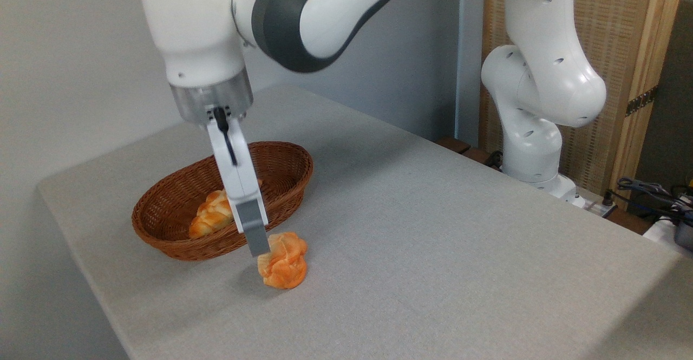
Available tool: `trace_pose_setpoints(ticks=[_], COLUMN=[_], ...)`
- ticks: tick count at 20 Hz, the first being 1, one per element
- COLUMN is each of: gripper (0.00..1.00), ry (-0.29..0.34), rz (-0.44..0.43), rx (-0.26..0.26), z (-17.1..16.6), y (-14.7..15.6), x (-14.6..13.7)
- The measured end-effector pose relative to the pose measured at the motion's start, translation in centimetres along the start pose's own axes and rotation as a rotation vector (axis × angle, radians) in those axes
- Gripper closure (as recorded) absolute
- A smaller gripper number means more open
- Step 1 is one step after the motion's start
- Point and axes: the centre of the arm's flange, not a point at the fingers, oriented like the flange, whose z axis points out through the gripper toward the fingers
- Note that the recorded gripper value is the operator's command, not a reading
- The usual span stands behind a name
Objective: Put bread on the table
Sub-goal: 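Lower the croissant onto the table beside the basket and release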
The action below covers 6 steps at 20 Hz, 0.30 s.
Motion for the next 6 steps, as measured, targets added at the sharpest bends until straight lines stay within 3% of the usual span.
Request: trace_pose_setpoints(ticks=[2,6], gripper=[0.00,0.00], ry=[0.019,0.048], rz=[-0.086,-0.369], rx=[0.025,0.052], z=[-1.8,-3.9], y=[0.3,0.4], x=[0.0,0.1])
